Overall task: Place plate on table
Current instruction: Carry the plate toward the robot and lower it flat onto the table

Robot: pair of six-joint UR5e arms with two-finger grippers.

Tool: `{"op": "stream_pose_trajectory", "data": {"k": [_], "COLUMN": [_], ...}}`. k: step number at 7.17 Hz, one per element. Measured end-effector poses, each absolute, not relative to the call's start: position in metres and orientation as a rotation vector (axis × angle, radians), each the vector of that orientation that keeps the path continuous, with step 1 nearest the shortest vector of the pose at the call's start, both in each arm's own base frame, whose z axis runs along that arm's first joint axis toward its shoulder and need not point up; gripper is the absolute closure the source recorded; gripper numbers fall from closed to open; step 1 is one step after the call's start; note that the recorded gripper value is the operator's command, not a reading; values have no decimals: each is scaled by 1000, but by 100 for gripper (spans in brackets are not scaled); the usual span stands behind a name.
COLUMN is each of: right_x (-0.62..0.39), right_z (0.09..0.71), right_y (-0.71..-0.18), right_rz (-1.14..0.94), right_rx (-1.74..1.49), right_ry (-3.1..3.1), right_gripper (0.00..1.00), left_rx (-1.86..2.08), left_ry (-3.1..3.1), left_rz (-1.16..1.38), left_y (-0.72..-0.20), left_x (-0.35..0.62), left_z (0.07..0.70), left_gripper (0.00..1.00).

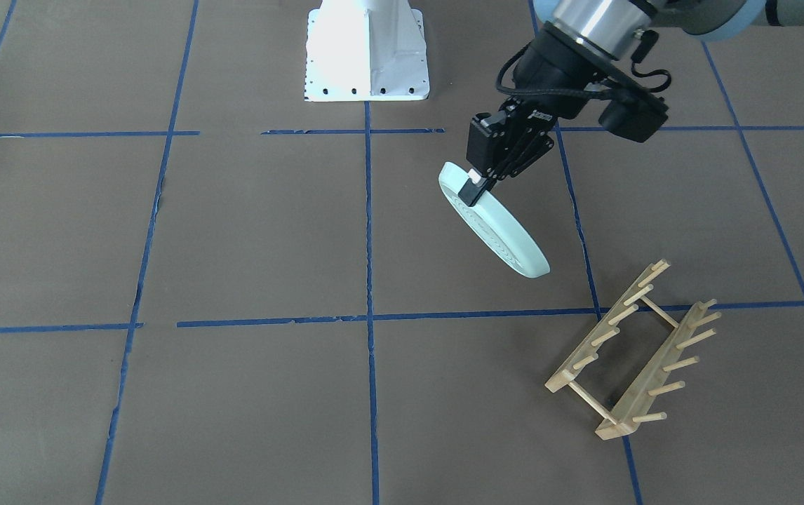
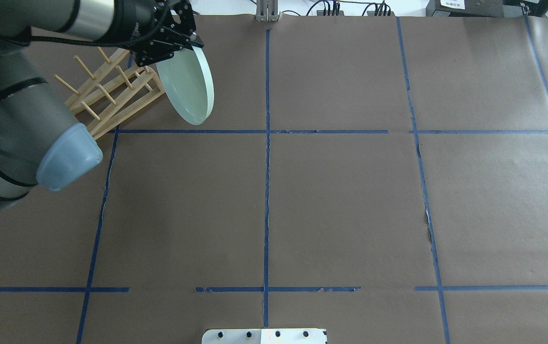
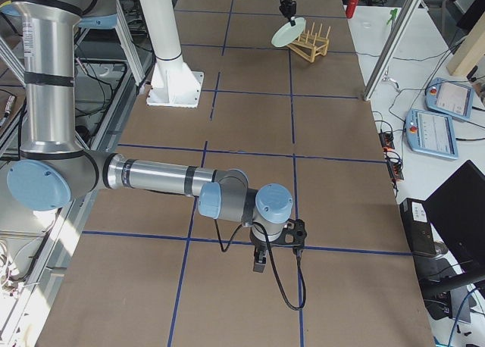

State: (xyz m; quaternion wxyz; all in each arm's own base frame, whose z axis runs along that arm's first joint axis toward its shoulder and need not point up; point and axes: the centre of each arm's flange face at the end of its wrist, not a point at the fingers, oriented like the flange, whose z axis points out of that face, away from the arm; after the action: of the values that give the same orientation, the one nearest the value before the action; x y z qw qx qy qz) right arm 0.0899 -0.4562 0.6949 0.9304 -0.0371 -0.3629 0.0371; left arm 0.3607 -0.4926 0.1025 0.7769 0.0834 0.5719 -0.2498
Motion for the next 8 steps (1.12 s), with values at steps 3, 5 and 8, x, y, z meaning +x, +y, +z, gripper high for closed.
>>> {"op": "stream_pose_trajectory", "data": {"k": [3,5,8], "right_x": [90,90,90], "right_z": [695,695,695], "right_y": [-456,-456,-456], "right_rz": [76,76,76], "right_rx": [-76,-76,-76], "right_ry": [-743,-743,-743], "right_gripper": [0,0,0], "left_rx": [315,360,402], "left_ry": [916,741,553], "left_rz": [-238,-27,205], "left_y": [-433,-414,-406], "left_x": [467,497,524], "left_z": [134,153,162], "left_gripper": [100,100,1]}}
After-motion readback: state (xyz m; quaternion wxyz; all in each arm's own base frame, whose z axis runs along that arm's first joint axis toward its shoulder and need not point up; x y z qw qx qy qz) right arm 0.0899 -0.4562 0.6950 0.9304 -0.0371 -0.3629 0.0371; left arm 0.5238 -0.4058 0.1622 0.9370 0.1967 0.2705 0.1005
